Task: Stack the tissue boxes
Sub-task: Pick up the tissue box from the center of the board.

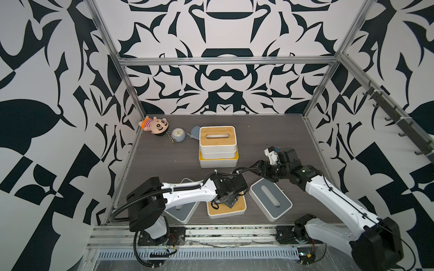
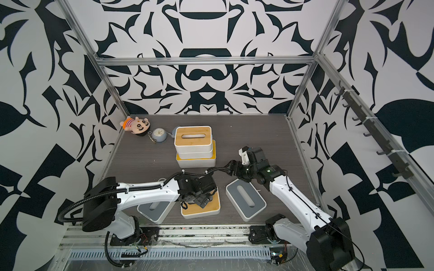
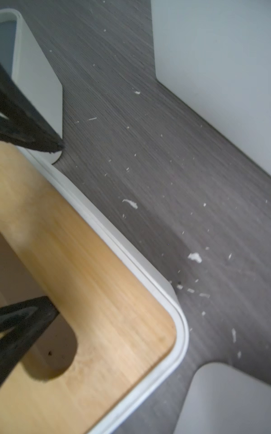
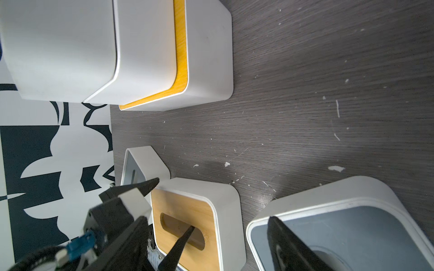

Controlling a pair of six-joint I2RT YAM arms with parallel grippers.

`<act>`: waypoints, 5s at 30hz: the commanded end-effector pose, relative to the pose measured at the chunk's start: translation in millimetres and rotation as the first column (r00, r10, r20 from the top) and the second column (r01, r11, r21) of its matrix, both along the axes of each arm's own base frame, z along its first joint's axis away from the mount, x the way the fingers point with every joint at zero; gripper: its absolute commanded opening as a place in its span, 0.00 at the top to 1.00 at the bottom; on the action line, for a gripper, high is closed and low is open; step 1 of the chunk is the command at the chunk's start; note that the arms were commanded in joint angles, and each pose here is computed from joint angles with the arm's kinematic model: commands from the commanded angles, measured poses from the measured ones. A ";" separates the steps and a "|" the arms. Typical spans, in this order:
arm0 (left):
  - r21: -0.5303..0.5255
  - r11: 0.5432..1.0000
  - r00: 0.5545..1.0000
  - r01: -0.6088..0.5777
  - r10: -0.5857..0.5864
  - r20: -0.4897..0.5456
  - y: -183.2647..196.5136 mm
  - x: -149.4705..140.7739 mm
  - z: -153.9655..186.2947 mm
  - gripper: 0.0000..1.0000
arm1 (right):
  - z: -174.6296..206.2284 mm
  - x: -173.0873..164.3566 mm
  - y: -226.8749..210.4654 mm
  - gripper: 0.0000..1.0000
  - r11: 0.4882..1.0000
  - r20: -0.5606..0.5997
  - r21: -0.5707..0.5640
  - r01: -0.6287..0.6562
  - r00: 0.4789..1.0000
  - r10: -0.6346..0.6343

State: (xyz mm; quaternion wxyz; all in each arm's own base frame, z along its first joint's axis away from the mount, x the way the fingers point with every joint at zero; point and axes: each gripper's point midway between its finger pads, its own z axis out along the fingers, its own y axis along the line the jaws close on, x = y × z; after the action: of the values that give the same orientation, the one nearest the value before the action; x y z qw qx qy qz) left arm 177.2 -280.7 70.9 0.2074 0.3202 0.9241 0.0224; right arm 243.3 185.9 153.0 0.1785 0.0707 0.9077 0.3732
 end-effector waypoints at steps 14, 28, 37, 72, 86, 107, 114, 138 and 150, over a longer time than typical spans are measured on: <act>-0.117 0.979 0.985 -0.167 0.161 -0.058 6.0 8.9 24.7 0.01 | 6.2 0.4 2.3 0.16 0.999 0.010 0.038 -0.010 1.000 0.010; -0.176 0.984 0.989 -0.010 -0.017 -0.149 -27.9 -37.9 10.1 0.01 | 2.3 -6.5 -0.8 0.16 1.000 -0.007 0.017 -0.025 1.000 0.025; -0.158 0.986 0.988 0.055 -0.077 -0.136 -40.6 -33.9 -3.5 0.06 | -1.2 -11.2 -0.3 0.16 0.999 -0.030 0.031 -0.022 0.999 0.023; -0.160 0.967 0.978 0.200 -0.208 -0.032 -47.8 -27.1 -6.1 0.60 | -2.7 -24.5 -9.4 0.16 1.000 -0.058 -0.005 -0.015 0.998 0.015; -0.330 0.907 0.965 0.262 -0.238 0.112 -61.7 -32.8 53.7 0.65 | 17.4 -56.0 -20.7 0.15 0.998 -0.088 -0.030 -0.059 0.995 0.056; -0.500 0.785 0.928 0.366 -0.267 0.260 -97.3 -29.8 122.7 0.71 | 52.0 -58.2 18.4 0.15 0.978 -0.058 0.147 -0.150 0.985 0.160; -0.538 0.745 0.916 0.393 -0.265 0.303 -104.5 -29.3 137.6 0.73 | 41.7 -50.8 26.5 0.17 0.982 -0.086 0.119 -0.148 0.984 0.159; -0.585 0.667 0.879 0.462 -0.257 0.402 -117.6 -27.1 166.4 0.78 | 41.8 -44.2 40.7 0.21 0.967 -0.078 0.207 -0.147 0.983 0.166; -0.575 0.678 0.879 0.457 -0.247 0.408 -115.0 -25.0 162.8 0.76 | 54.7 -42.7 29.6 0.48 0.978 -0.002 0.164 -0.128 0.992 0.130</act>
State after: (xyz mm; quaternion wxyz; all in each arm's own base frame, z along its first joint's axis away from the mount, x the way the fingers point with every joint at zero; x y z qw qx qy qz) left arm 149.5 -389.8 205.4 0.4039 0.4052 0.7731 -0.2739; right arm 196.0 214.5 191.7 0.1230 0.0243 0.8870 0.4445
